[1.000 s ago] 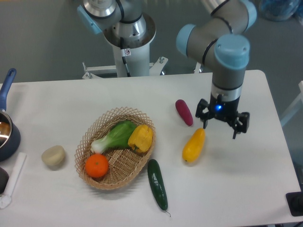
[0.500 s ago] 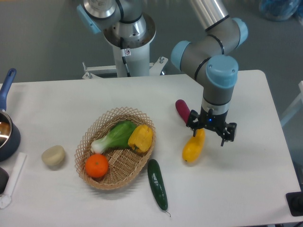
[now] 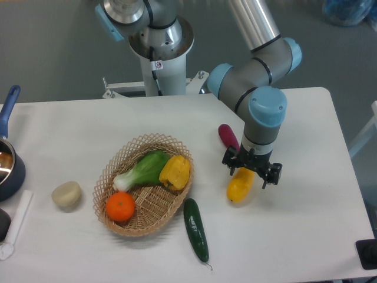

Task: Pick up the mango from the table
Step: 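Lower the gripper around the yellow mango and close on it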

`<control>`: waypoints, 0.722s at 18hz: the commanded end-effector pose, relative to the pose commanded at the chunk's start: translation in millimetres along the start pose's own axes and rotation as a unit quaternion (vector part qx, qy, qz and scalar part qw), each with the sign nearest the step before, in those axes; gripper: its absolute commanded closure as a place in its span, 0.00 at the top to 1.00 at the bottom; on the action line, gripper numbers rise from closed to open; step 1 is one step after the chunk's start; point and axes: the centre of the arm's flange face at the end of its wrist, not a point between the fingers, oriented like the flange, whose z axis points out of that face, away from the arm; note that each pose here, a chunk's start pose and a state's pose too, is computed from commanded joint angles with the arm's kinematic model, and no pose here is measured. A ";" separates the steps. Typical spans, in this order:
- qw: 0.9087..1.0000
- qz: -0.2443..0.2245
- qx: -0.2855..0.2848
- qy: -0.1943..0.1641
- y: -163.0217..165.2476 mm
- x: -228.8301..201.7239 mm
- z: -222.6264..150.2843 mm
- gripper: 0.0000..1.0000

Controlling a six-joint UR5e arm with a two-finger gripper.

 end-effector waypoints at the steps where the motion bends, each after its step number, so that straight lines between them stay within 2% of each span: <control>1: 1.000 0.000 -0.001 0.001 0.5 0.4 1.6 1.00; 13: 1.000 0.001 -0.014 0.011 4.4 4.7 15.1 0.99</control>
